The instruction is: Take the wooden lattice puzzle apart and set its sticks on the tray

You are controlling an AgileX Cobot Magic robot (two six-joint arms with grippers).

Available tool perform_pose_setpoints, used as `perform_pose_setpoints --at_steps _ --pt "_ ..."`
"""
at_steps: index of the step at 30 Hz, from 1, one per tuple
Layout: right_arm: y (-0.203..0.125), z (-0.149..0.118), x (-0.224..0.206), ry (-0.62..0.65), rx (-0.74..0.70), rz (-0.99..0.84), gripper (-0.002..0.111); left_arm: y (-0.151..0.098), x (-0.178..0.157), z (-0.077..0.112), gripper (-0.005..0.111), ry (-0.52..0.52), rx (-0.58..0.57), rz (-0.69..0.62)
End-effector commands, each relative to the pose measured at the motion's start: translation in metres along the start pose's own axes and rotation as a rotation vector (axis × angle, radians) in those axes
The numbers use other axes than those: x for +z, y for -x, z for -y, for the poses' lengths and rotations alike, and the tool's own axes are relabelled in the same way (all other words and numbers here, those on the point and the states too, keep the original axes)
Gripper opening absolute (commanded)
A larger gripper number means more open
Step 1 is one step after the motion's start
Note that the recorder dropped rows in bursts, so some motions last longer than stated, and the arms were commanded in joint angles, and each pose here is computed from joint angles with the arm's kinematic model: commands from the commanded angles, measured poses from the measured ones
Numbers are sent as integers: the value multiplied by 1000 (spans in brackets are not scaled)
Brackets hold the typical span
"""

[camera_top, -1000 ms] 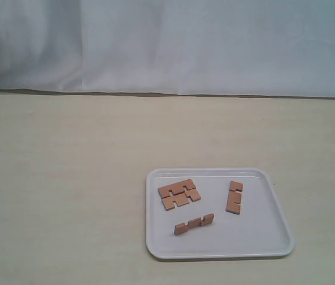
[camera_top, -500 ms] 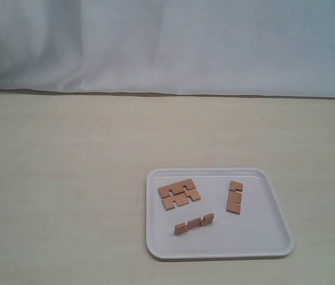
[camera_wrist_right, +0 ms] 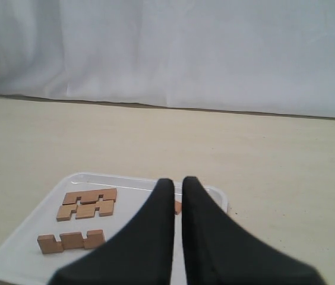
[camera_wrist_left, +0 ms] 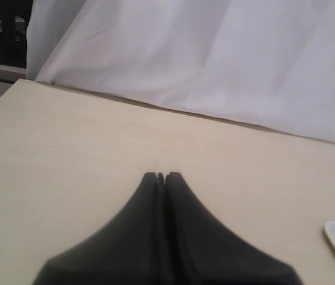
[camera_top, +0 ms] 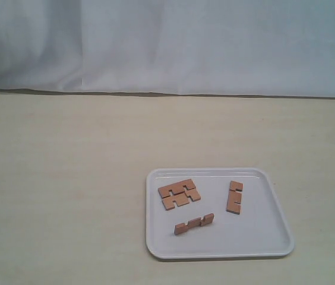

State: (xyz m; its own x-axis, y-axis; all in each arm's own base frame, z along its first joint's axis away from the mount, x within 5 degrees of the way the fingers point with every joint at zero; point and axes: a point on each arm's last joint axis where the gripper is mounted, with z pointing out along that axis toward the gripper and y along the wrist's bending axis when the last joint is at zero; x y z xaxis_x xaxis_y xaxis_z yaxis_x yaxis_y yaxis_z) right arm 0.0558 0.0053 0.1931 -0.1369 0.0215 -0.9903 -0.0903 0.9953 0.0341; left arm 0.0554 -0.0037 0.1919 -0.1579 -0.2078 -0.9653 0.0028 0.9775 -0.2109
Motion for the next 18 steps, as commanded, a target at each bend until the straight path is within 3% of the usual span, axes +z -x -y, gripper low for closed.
perform_pose_setpoints --at_steps 1,18 --pt "1 0 0 0 -5 9 5 -3 0 0 0 -1 6 -30" --pt "1 0 0 0 -5 11 5 -7 0 -1 0 2 15 -75"
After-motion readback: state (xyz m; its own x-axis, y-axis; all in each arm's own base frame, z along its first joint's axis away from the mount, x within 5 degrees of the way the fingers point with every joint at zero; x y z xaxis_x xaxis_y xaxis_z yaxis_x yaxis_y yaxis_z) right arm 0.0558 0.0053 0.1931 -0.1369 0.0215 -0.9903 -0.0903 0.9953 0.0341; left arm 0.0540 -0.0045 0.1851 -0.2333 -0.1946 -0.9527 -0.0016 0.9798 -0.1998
